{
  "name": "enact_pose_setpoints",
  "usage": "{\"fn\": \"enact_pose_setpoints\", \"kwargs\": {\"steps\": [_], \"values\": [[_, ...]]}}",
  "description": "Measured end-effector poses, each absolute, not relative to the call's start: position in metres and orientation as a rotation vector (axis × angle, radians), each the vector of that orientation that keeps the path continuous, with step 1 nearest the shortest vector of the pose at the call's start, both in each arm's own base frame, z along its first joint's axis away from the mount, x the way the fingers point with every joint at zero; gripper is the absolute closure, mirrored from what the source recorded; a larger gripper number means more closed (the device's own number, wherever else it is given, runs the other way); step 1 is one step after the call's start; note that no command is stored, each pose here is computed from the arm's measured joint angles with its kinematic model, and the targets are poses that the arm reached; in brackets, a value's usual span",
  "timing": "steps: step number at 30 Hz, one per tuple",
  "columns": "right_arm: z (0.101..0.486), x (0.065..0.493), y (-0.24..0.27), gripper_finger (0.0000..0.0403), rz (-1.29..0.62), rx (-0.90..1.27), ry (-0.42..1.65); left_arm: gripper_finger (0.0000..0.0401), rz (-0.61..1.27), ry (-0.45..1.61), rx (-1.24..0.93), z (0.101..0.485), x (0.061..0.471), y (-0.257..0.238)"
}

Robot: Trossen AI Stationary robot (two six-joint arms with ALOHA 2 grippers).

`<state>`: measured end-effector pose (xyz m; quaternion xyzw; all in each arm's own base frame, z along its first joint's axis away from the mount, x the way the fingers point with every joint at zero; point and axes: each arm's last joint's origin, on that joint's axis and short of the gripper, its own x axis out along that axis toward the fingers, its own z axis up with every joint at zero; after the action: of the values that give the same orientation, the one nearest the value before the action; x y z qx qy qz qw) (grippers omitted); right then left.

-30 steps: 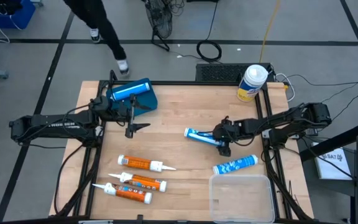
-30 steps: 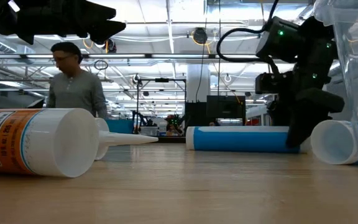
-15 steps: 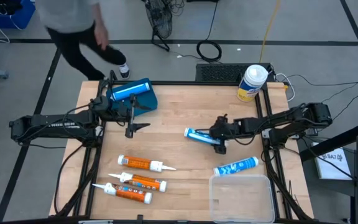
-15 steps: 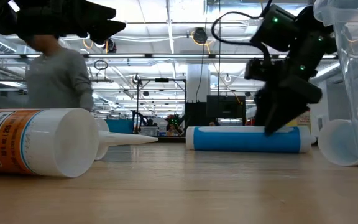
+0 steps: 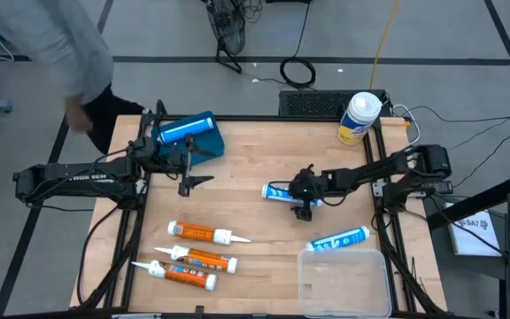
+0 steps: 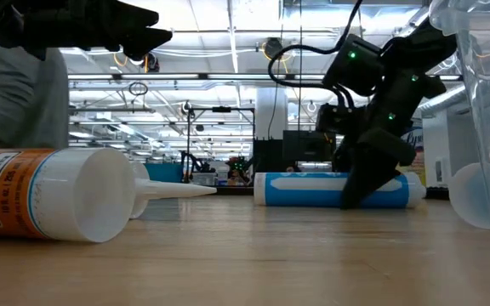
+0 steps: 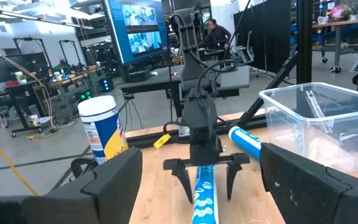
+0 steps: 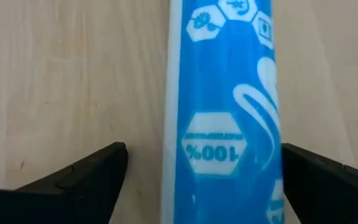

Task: Pick & place silicon tubes, Sealant and Lysol wipes
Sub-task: Put the top blue sealant into the blue bin

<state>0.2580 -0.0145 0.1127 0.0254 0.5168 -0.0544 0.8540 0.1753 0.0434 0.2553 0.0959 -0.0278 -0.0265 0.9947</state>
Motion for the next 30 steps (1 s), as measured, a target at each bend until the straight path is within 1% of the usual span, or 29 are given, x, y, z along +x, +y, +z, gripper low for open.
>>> {"fn": "enact_pose_setpoints", "kwargs": {"steps": [2,4,6,9,10,16,21,22,25,27,30], "values": [[0.113,0.257,-0.014,0.0051,-0.106,0.065,1.092,0.0089,-0.053,-0.056,0.192,0.255,0.175,0.043],[0.115,0.256,-0.013,0.0080,-0.090,0.073,1.094,0.0091,-0.053,-0.056,0.192,0.255,0.175,0.043],[0.117,0.255,-0.013,0.0119,-0.083,0.073,1.094,0.0090,-0.053,-0.056,0.192,0.255,0.175,0.043],[0.119,0.252,-0.012,0.0194,-0.077,0.072,1.108,0.0084,-0.053,-0.056,0.192,0.255,0.175,0.043],[0.119,0.251,-0.012,0.0204,-0.074,0.075,1.114,0.0082,-0.053,-0.056,0.192,0.255,0.175,0.043],[0.120,0.252,-0.012,0.0204,-0.067,0.053,1.102,0.0076,-0.053,-0.056,0.192,0.255,0.175,0.043],[0.136,0.252,-0.015,0.0204,-0.138,-0.054,0.993,0.0084,-0.053,-0.056,0.192,0.255,0.175,0.043],[0.143,0.255,-0.016,0.0204,-0.155,-0.064,0.930,0.0086,-0.053,-0.056,0.192,0.255,0.175,0.043],[0.166,0.266,-0.016,0.0204,-0.157,-0.086,0.639,0.0091,-0.053,-0.056,0.192,0.255,0.175,0.043],[0.171,0.267,-0.015,0.0204,-0.142,-0.110,0.476,0.0094,-0.053,-0.057,0.192,0.255,0.175,0.043],[0.174,0.266,-0.015,0.0204,-0.129,-0.155,0.288,0.0095,-0.054,-0.064,0.195,0.256,0.175,0.043]]}}
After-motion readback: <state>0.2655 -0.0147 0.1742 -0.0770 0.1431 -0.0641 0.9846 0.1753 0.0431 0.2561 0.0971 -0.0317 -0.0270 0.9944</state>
